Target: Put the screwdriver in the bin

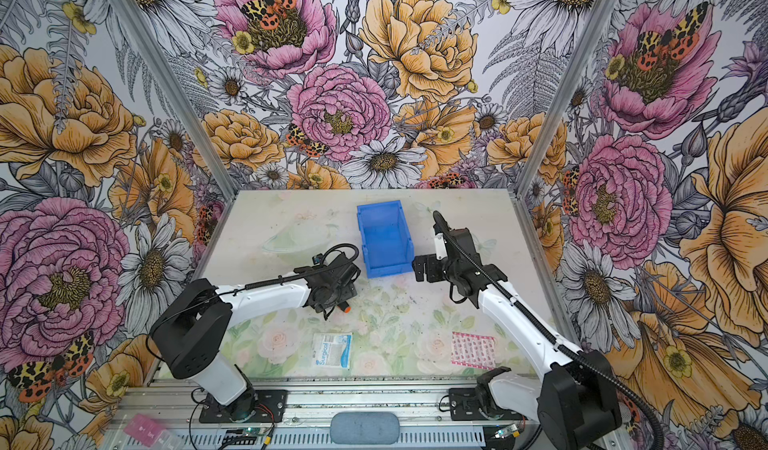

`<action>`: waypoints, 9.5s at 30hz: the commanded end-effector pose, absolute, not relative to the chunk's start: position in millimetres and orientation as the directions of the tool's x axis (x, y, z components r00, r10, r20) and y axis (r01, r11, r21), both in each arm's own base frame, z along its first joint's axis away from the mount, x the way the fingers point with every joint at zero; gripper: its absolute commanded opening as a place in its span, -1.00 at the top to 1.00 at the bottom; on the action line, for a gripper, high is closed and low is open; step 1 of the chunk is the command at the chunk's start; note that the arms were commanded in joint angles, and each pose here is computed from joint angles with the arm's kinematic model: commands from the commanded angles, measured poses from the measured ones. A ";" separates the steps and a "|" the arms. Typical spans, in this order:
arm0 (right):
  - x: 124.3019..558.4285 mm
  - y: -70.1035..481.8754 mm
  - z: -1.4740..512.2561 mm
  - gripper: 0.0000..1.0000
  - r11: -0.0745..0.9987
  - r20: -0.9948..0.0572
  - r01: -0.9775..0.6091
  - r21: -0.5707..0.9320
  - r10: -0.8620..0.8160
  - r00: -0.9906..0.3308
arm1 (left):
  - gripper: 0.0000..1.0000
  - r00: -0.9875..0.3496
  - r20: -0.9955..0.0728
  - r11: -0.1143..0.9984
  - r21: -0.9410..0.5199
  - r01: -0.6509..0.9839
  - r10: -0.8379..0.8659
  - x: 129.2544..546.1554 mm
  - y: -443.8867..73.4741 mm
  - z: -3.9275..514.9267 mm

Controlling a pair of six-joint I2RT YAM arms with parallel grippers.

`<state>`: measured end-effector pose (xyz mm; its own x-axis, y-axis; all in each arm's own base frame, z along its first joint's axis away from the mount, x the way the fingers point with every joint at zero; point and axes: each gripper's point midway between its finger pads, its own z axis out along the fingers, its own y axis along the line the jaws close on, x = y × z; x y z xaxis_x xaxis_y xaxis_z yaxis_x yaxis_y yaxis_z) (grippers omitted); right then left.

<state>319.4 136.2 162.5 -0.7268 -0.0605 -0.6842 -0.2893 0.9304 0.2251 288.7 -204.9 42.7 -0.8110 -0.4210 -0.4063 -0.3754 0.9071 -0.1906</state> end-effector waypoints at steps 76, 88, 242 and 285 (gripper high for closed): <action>317.2 96.3 196.6 -0.99 0.984 -0.784 -0.162 0.079 -0.039 -0.620 | 1.00 -0.700 -0.699 0.981 -0.194 -0.010 -0.145 405.2 -319.6 207.2; 314.7 93.6 197.6 -0.99 0.985 -0.789 -0.157 0.070 -0.041 -0.613 | 1.00 -0.739 -0.656 0.972 -0.234 0.008 -0.152 438.3 -368.1 169.2; 410.3 -50.9 117.8 -0.99 0.953 -0.933 0.297 -0.054 0.058 -0.356 | -0.97 -0.207 -0.978 0.992 0.002 -0.124 -0.024 405.2 14.8 135.2; 404.0 -19.4 111.0 -0.99 0.995 -0.957 0.091 -0.031 -0.003 -0.290 | -0.97 -0.186 -0.981 0.993 -0.029 -0.118 -0.051 405.9 18.9 129.2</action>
